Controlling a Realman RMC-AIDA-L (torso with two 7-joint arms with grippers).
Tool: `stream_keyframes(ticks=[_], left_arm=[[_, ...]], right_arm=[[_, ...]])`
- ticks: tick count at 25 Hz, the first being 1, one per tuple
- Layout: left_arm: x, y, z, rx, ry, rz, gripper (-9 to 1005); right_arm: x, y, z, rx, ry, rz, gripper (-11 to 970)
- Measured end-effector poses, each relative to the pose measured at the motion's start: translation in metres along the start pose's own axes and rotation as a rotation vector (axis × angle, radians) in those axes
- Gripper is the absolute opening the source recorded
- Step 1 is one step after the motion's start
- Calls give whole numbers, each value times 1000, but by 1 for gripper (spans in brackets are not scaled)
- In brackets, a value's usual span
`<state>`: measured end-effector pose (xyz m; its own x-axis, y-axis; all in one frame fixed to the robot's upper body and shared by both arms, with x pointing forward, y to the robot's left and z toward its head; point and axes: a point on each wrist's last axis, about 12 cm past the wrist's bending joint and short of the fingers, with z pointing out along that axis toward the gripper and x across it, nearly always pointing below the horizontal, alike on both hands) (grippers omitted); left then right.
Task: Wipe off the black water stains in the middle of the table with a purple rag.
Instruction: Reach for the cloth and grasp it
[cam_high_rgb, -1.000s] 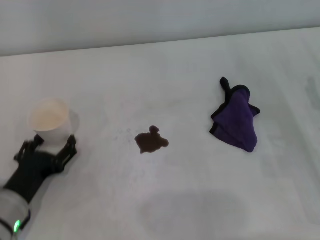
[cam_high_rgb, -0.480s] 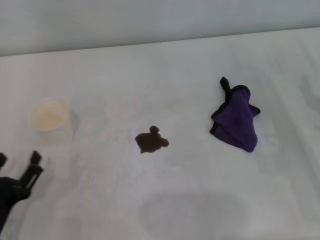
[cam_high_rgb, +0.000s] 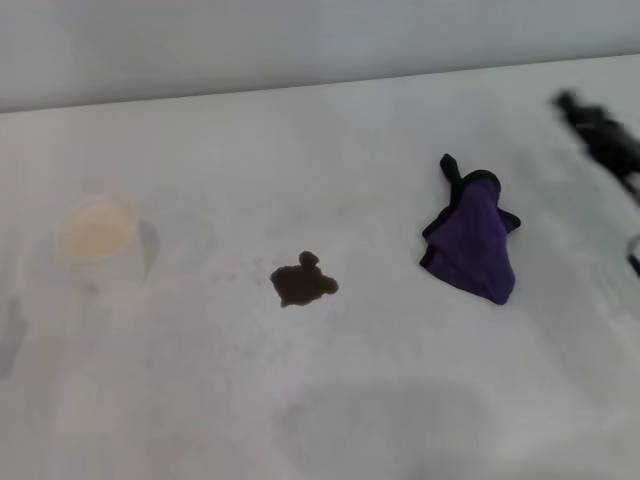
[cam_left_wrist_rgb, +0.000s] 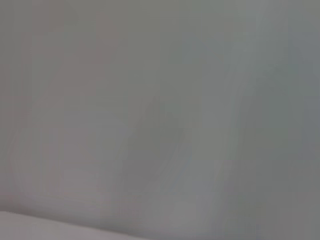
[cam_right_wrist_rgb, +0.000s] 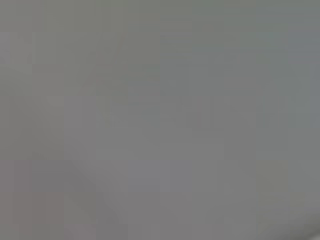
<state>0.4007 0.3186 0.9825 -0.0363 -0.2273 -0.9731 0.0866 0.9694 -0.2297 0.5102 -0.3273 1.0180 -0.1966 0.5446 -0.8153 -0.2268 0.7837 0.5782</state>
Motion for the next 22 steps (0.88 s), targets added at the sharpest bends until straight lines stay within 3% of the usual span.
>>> stream_keyframes(ticks=[3, 9, 13, 18, 22], left_arm=[[-6, 6, 12, 12, -10, -10, 889], [-13, 7, 32, 45, -22, 20, 888], [-17, 9, 44, 39, -29, 32, 888], [-22, 8, 63, 31, -32, 39, 887], [-23, 14, 68, -27, -33, 26, 887]], right_arm=[[-11, 3, 20, -96, 195, -47, 811], [-39, 15, 51, -149, 444, -190, 780], [-66, 29, 67, -78, 625, -312, 781], [-95, 50, 63, 64, 778, -452, 780], [-95, 75, 62, 29, 849, -451, 779]])
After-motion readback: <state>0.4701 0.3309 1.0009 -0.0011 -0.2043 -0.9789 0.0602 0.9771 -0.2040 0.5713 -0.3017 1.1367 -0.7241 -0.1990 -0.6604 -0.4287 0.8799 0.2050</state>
